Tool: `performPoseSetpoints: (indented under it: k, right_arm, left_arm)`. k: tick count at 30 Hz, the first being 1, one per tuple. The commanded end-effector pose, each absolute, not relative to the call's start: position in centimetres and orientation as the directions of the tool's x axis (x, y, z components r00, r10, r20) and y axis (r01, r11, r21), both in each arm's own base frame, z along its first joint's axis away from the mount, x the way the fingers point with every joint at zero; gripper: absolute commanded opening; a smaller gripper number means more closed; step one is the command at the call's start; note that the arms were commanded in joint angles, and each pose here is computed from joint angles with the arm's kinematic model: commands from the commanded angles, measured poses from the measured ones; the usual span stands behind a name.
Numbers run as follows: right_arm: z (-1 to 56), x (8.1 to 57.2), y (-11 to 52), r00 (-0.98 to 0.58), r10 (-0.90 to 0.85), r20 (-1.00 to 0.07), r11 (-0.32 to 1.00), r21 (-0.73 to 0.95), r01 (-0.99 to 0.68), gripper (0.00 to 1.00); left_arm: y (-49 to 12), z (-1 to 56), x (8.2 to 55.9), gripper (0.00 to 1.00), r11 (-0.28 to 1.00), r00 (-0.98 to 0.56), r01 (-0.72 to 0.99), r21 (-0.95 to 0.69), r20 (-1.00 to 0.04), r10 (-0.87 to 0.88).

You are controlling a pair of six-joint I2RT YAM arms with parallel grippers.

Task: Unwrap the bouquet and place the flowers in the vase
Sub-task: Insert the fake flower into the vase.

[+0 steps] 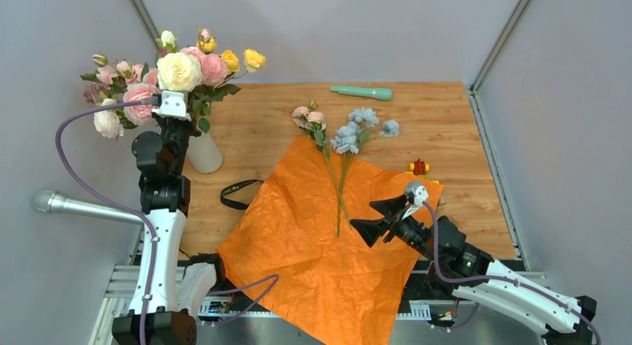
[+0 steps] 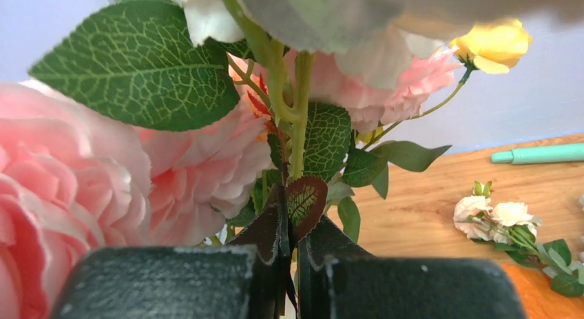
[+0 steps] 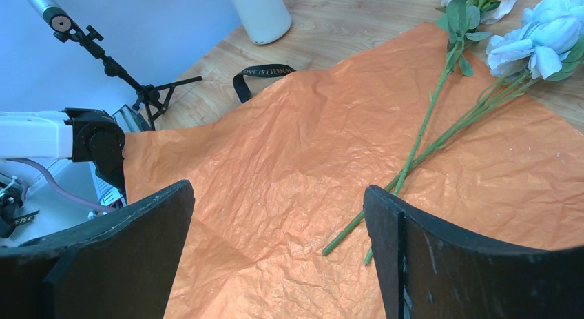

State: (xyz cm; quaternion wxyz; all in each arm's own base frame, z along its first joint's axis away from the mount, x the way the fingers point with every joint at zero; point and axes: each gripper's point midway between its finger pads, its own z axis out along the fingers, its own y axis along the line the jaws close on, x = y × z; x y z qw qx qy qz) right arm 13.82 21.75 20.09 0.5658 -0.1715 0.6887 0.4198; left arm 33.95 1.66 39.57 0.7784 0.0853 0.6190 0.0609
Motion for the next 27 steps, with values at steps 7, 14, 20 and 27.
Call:
performPoseSetpoints:
  k: [7, 14, 20, 27]
  right_arm:
    - [21.4, 13.6, 21.9, -0.278, 0.272, -0.921, 0.562, 0.386, -0.731, 0.94]
    - [21.4, 13.5, 22.0, -0.279, 0.28, -0.919, 0.555, 0.392, -0.734, 0.94]
    - [21.3, 13.5, 22.1, -0.286, 0.284, -0.915, 0.55, 0.4, -0.734, 0.94]
    - [21.1, 13.5, 22.1, -0.291, 0.283, -0.914, 0.549, 0.403, -0.732, 0.94]
  left_arm:
    - [3.6, 37.6, 34.5, 0.0, 0.986, 0.193, -0.043, 0.161, -0.967, 0.166]
    - [3.9, 36.5, 34.7, 0.0, 0.987, 0.167, -0.047, 0.152, -0.973, 0.158]
    - [4.2, 35.6, 35.0, 0.0, 0.987, 0.142, -0.056, 0.152, -0.977, 0.158]
    - [4.0, 35.1, 35.4, 0.03, 0.989, 0.127, -0.04, 0.144, -0.981, 0.148]
